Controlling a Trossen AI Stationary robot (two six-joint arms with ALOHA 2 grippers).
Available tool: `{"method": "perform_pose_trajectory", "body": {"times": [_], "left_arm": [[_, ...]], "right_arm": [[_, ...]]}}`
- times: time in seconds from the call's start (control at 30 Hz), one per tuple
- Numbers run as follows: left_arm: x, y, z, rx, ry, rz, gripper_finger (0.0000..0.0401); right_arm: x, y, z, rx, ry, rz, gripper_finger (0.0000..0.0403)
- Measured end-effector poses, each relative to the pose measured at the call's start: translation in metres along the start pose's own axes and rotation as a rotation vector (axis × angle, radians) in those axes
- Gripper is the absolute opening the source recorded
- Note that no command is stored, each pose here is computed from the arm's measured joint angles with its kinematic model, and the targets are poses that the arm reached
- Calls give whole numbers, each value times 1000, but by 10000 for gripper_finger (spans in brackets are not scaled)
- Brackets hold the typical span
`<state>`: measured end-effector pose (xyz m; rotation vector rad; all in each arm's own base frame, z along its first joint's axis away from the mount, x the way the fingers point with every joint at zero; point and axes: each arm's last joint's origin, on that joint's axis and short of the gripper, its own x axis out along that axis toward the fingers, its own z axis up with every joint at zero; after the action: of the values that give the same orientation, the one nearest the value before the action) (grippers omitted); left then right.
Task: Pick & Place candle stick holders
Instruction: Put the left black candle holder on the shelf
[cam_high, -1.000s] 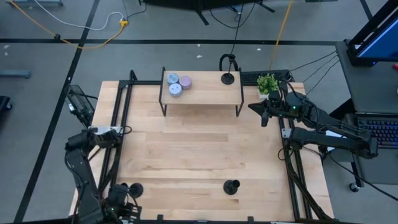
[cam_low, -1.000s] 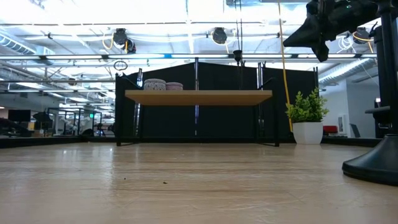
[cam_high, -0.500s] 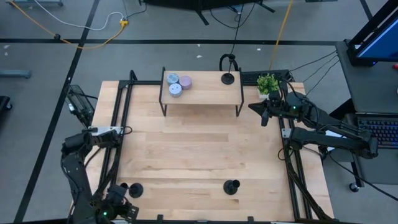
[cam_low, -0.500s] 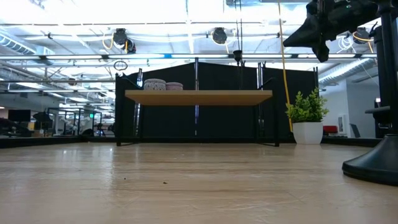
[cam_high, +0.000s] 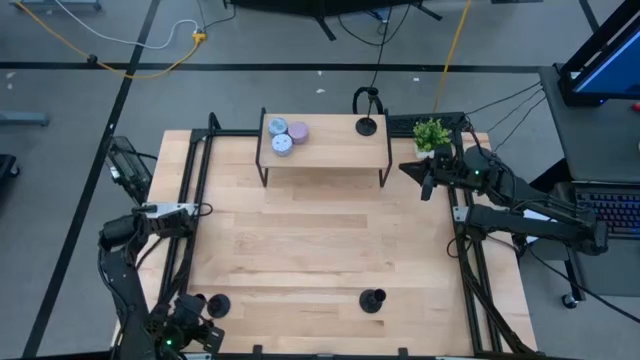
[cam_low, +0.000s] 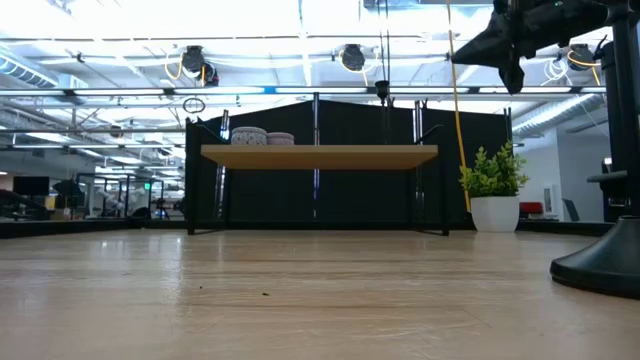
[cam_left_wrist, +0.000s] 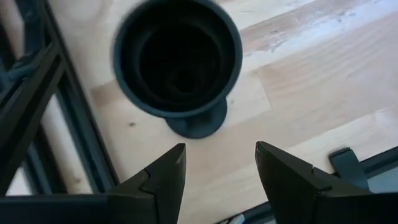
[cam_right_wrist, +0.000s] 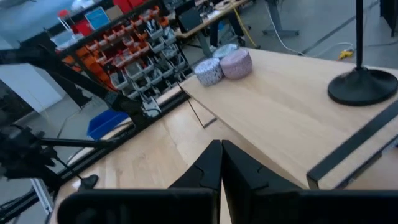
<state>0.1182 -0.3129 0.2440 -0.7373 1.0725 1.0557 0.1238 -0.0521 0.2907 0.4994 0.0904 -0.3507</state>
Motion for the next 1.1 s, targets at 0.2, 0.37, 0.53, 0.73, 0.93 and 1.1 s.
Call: {"method": "perform_pose_trajectory", "body": {"times": [0.2,0.37,0.53,0.73,0.93,1.1], "left_arm": [[7,6,-3,26,-63,-36,200],[17,9,-4,40,-107,-43,200],[33,11,-4,51,-160,-66,200],[46,11,-1,53,-190,-61,173],[47,5,2,75,-222,-109,56],[47,1,6,73,-243,-145,20]], "right_arm": [[0,1,3,-3,-28,13,1],[0,1,3,5,-28,14,1],[0,1,3,23,-29,14,0],[0,1,3,37,-29,14,0],[0,1,3,49,-29,13,0],[0,1,3,54,-42,-11,0]]}}
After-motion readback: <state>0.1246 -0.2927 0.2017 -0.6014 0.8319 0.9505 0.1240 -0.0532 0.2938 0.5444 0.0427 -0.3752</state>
